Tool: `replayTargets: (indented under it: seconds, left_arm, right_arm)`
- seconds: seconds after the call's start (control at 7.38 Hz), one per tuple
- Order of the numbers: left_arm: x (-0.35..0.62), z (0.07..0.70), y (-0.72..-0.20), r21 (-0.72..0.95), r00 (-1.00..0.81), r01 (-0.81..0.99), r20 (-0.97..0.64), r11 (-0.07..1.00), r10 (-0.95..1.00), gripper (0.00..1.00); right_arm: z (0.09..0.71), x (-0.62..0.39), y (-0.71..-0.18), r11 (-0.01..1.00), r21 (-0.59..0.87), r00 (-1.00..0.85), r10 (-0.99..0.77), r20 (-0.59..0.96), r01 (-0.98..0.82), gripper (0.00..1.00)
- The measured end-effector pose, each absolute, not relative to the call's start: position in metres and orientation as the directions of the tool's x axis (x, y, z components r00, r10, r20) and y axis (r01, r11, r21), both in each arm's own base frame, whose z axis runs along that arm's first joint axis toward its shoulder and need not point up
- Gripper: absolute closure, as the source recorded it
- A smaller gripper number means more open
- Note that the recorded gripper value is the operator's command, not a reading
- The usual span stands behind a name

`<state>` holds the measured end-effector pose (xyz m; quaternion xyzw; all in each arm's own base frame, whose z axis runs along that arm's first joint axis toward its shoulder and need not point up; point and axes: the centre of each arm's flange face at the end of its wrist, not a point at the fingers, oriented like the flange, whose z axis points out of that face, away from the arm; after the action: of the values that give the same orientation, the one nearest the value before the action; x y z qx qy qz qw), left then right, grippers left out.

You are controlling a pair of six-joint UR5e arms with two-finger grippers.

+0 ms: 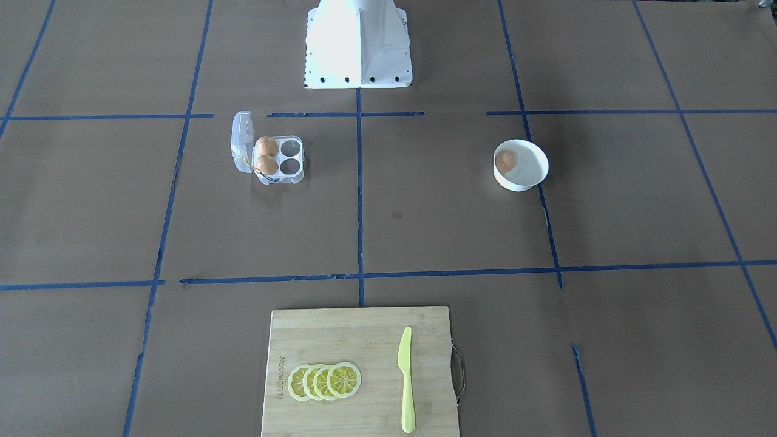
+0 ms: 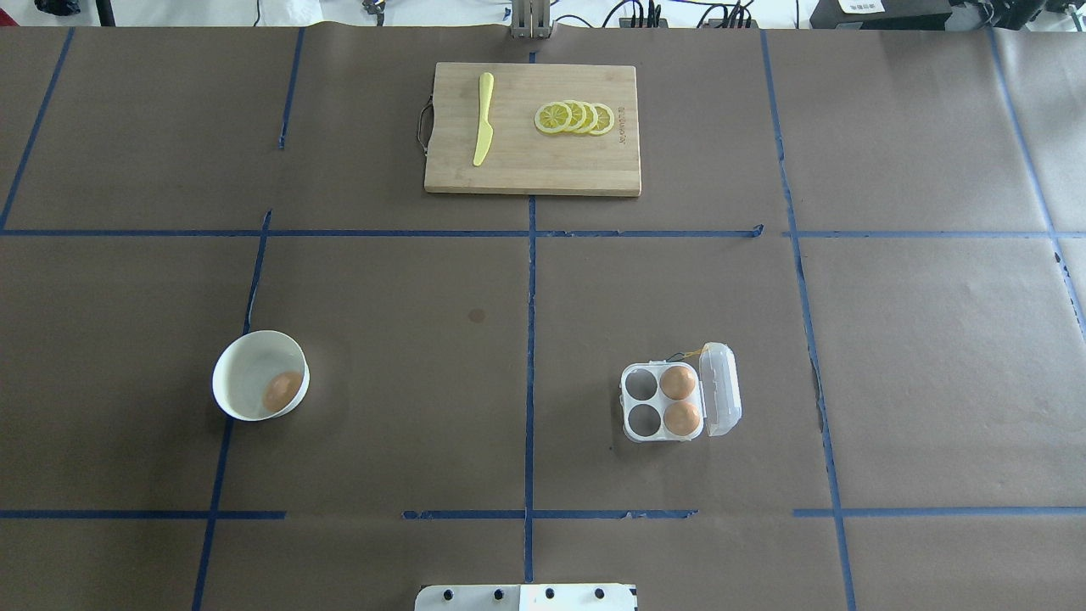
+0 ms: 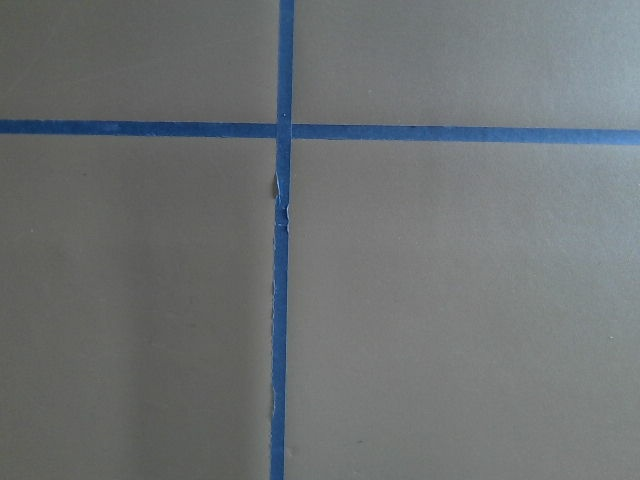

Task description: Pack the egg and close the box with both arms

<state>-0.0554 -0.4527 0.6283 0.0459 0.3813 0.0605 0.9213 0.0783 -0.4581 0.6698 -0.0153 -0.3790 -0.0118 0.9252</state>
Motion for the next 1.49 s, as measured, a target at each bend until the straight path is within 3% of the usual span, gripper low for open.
replayTargets:
  seconds: [0.54,1.22,1.49]
  left_arm:
    - [-0.054,0.601,-0.472,0.188,0.698,-0.074,-0.692,0.979,0.185,0.00]
    - [-0.029,0.514,-0.554,0.474,0.670,-0.087,-0.623,0.876,0.404,0.00]
    - [0.029,0.478,-0.560,0.445,0.614,-0.051,-0.692,0.894,0.379,0.00]
  right_arm:
    - [0.657,0.084,-0.463,1.000,0.007,0.710,-0.018,0.704,0.018,0.00]
    - [0.600,0.084,-0.492,0.993,0.121,0.702,-0.098,0.705,0.018,0.00]
    - [0.605,0.082,-0.490,0.994,0.110,0.689,-0.092,0.719,0.017,0.00]
